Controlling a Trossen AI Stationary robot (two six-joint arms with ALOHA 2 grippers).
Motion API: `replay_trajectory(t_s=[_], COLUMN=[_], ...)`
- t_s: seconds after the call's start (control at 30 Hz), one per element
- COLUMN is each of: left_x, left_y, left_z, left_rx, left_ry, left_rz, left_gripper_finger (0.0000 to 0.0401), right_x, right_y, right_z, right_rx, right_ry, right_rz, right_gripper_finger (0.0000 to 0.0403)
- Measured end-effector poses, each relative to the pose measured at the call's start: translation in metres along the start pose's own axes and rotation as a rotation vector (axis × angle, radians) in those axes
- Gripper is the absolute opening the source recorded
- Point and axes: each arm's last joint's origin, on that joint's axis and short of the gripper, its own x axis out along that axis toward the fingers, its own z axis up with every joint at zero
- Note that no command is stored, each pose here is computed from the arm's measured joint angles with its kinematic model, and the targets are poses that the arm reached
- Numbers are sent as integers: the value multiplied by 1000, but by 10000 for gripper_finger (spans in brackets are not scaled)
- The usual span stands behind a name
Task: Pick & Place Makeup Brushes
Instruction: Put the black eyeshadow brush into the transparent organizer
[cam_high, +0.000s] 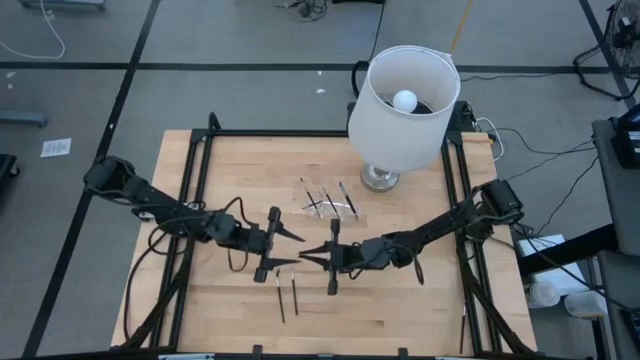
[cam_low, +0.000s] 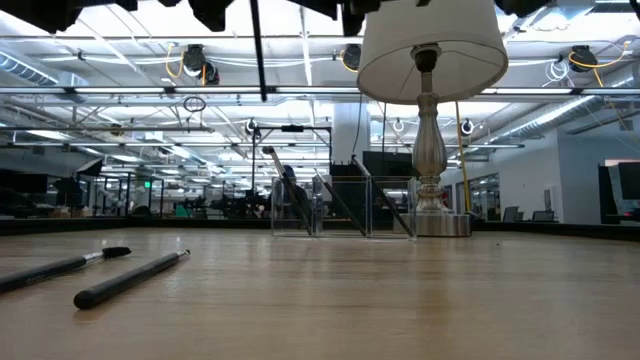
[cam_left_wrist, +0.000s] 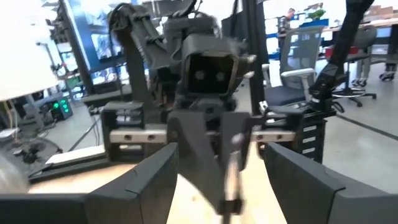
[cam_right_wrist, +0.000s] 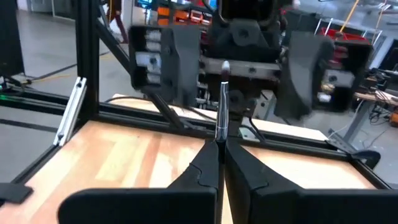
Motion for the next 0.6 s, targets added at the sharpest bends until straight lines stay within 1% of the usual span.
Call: replay_trajectory(t_s=[0.17,0.3,0.43,0.6], left_x=[0,0,1,1], left_y=[2,2,4,6], left_z=[-1,-1,-2,-2], left_rx=[-11,-15,-21,-29], left_ry=[9,9,10,9], left_rz=[7,-9,-10,-33], left_gripper_finger=[235,208,154,70], right_x=[2,1,1,2], right_y=[0,0,0,0], right_z=[3,3,3,3], right_rx=[-2,-4,-5,-3], right_ry=[-4,-6,-6,-9], right_rz=[0,0,0,-3], right_gripper_finger=[0,0,0,0])
